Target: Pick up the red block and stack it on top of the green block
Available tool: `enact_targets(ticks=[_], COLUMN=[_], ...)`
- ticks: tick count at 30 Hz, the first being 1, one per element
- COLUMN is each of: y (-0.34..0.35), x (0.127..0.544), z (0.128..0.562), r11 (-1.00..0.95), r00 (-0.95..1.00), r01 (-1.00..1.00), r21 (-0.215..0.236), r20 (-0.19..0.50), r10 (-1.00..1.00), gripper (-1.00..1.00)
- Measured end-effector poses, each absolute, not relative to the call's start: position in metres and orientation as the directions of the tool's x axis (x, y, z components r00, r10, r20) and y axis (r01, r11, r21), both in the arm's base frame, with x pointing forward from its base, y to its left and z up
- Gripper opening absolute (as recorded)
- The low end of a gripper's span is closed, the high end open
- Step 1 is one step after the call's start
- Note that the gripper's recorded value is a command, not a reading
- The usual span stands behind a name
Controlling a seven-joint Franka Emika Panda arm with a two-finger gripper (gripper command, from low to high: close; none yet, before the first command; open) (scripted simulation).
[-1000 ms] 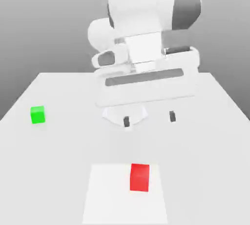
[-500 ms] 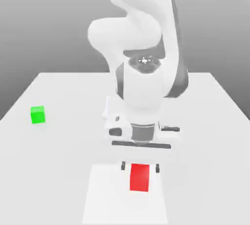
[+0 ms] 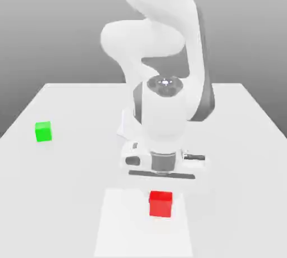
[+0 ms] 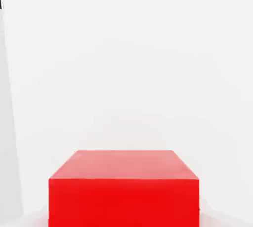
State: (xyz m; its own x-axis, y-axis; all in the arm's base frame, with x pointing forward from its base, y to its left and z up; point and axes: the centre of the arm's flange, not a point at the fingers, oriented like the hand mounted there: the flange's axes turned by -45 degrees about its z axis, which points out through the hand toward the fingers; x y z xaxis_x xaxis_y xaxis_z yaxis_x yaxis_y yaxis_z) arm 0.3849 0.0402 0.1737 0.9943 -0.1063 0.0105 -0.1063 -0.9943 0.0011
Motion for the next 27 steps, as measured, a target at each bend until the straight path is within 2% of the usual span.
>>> enact_targets(ticks=[8,15,21,27], y=[0.033,-0.1,-0.192,-0.27], x=[0.38,0.365,0.319,0.247], z=[0.213,0.235,0.248,0.254], r11=[-0.993,-0.922,-0.822,-0.678], r00=[0.993,0.922,0.822,0.678], r01=[-0.117,-0.388,-0.569,-0.735], r21=[-0.002,-0.014,-0.018,-0.017], r20=[0.001,0.001,0.0,-0.001], r10=[-0.117,-0.388,-0.569,-0.735], gripper=[-1.0,-1.0,-1.0,-1.0])
